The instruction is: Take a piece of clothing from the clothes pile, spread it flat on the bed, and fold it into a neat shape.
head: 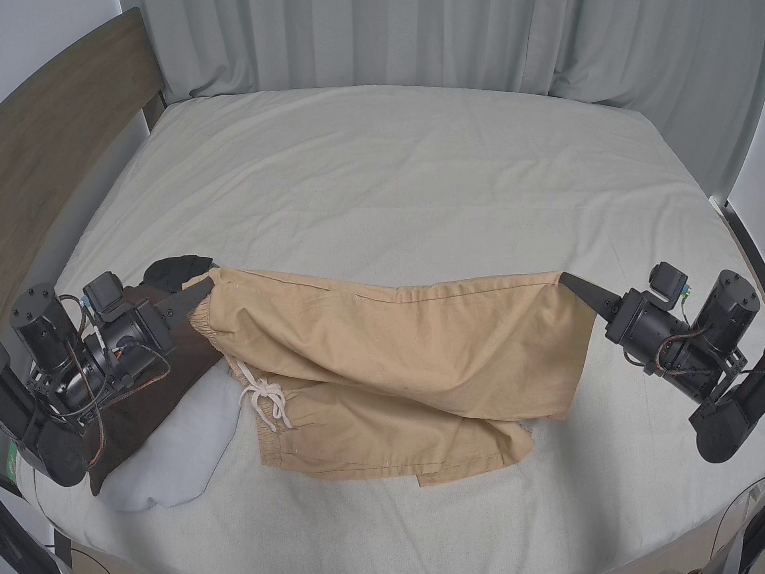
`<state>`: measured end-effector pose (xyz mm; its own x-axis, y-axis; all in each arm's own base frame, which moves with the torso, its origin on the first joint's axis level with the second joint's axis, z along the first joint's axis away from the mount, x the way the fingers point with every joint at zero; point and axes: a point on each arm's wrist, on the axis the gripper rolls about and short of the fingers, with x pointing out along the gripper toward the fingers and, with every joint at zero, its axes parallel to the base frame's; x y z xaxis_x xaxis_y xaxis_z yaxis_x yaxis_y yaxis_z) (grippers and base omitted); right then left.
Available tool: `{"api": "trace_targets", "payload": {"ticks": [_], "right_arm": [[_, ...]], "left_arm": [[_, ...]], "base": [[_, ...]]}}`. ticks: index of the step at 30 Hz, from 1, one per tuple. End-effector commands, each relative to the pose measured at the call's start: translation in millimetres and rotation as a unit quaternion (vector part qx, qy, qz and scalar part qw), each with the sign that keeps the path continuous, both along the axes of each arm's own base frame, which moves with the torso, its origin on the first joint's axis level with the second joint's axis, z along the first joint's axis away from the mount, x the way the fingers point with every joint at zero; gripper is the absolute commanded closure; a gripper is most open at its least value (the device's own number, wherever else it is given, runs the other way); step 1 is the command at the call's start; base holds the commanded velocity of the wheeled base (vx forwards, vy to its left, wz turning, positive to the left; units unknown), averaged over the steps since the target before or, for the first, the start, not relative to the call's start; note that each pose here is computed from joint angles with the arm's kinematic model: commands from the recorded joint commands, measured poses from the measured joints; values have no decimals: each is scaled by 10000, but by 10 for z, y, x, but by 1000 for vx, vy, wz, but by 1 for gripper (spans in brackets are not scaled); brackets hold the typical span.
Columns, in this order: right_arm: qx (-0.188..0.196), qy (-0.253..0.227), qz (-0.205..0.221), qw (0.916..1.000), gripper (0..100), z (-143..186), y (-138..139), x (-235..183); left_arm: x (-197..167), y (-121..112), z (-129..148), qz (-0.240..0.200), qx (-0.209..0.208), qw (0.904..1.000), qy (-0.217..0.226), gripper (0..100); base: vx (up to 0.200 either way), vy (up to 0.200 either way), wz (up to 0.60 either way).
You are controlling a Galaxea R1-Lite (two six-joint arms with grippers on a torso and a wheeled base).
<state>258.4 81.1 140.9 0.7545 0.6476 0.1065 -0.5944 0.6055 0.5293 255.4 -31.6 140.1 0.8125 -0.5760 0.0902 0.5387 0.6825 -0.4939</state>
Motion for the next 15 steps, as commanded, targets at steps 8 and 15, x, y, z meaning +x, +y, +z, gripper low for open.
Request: {"api": "trace_targets", "payload": {"ticks": [8, 15], "right_arm": [[-6, -24, -29, 10000, 100, 9, -17, 2], [0, -46, -167, 9998, 100, 17, -86, 34]], "left_arm": [[41, 45, 6, 95, -7, 9999, -32, 100], [52, 57, 11, 126, -8, 9999, -47, 100]], "base": [[0, 0, 0], [0, 0, 0]]}}
